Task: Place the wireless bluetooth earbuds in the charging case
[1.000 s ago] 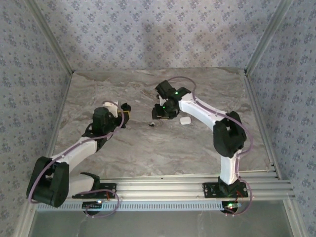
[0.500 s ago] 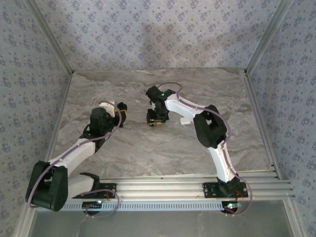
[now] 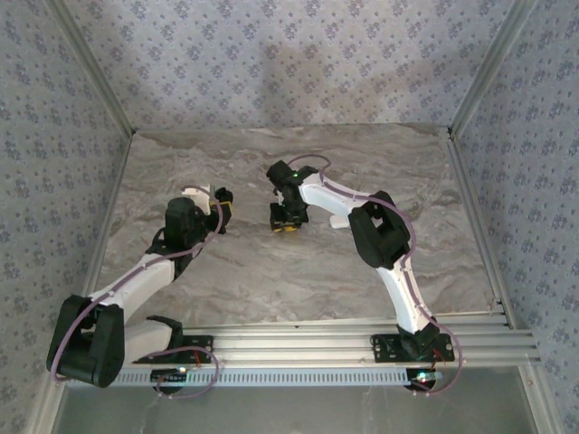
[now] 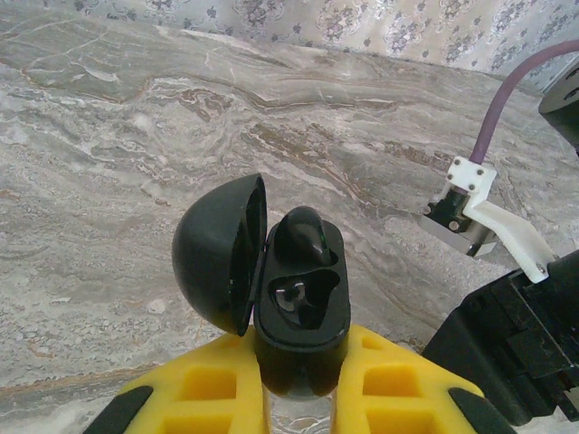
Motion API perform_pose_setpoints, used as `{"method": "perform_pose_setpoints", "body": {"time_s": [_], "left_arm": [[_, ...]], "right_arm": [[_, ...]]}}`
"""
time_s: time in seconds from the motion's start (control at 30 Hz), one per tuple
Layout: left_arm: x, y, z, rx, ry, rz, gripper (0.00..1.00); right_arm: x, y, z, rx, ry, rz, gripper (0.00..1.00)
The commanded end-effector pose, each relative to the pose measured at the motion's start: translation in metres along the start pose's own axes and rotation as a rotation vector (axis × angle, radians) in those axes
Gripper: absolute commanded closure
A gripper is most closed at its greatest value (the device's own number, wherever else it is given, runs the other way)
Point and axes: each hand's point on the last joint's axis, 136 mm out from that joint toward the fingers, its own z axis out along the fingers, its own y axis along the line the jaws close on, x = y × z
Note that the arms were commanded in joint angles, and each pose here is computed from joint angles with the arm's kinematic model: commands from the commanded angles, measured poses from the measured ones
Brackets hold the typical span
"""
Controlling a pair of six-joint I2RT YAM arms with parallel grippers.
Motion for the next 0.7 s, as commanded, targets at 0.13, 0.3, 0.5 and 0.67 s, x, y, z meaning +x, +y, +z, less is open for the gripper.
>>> {"method": "perform_pose_setpoints", "body": {"time_s": [0.13,0.3,0.5,0.67], "left_arm": [[-0.013,-0.005,-0.005,0.027,-0.049,0.029,0.85],[-0.013,-0.005,-0.005,0.027,-0.047,0.034,0.85],[-0.013,-0.006,-0.005,0.029,-0.042,0.047,0.85],[-0.013,-0.008,-0.006,0.036,-0.036,0.059,0.85]], "right_arm": [[0.001,-0.005,0.012,0.008,0.031,-0.002,0.69],[-0.001,-0.007,0.014,-0.001,0.033,-0.003,0.69],[0.0,-0.005,0.013,-0.015,0.033,-0.05,0.73],[0.006,-0.008,0.004,-0.021,0.033,-0.106,0.75]]}}
